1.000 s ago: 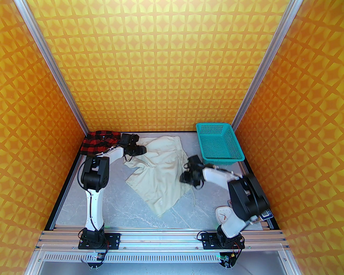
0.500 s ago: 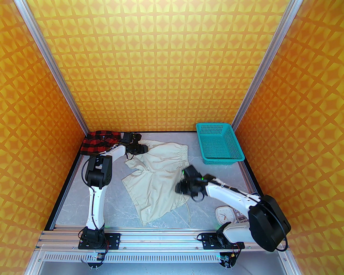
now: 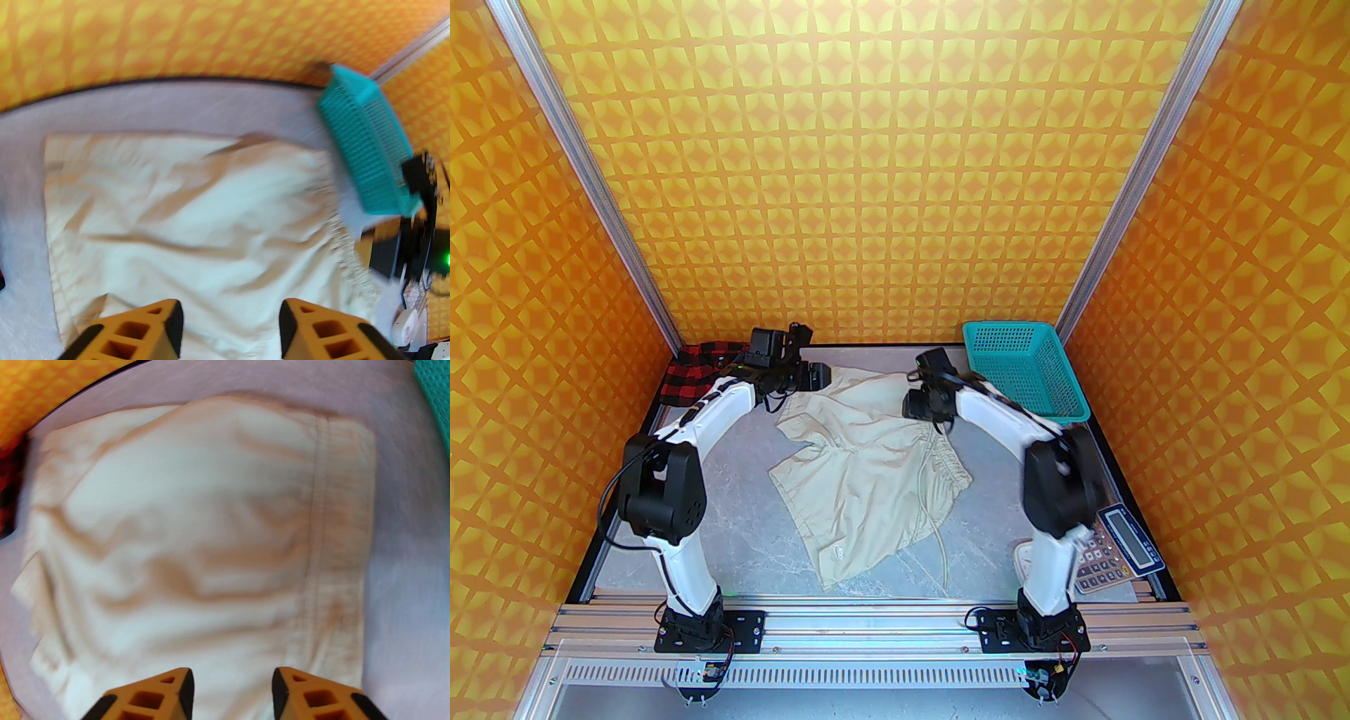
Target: Fold and stack the mixed laundry pile
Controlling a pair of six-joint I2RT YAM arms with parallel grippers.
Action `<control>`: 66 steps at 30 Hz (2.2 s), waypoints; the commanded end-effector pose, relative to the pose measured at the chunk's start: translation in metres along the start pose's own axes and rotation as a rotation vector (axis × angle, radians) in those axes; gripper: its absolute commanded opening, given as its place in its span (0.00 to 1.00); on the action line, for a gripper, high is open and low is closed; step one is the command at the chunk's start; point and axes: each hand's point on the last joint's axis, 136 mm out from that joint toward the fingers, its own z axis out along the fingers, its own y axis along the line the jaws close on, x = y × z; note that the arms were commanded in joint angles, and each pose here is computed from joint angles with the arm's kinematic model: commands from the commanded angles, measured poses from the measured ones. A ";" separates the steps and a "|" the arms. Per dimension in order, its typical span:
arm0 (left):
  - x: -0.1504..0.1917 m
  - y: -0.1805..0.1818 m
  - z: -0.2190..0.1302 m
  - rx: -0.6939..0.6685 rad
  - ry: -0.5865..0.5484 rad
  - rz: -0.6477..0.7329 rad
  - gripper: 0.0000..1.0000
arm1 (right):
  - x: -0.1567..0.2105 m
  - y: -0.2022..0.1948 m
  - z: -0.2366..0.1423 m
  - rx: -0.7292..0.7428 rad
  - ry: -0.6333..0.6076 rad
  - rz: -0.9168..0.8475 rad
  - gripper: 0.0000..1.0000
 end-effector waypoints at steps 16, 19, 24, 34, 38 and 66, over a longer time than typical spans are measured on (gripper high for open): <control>-0.009 0.098 0.137 -0.048 0.048 -0.206 0.27 | -0.053 -0.033 0.114 -0.048 0.033 0.183 0.35; -0.021 0.103 0.151 -0.032 0.031 -0.199 0.27 | -0.073 -0.035 0.123 -0.064 -0.010 0.198 0.35; -0.063 0.081 0.127 -0.006 -0.021 -0.147 0.35 | -0.095 -0.022 0.091 -0.116 -0.025 0.169 0.36; -0.025 -0.020 -0.006 -0.057 -0.098 -0.125 0.58 | -0.002 -0.044 -0.051 -0.100 -0.104 0.167 0.47; 0.088 -0.047 -0.033 -0.074 0.069 -0.163 0.59 | 0.072 -0.056 -0.067 -0.103 -0.004 0.160 0.47; 0.297 -0.009 -0.079 -0.197 0.446 -0.238 0.27 | 0.258 -0.092 -0.084 0.007 0.298 0.231 0.36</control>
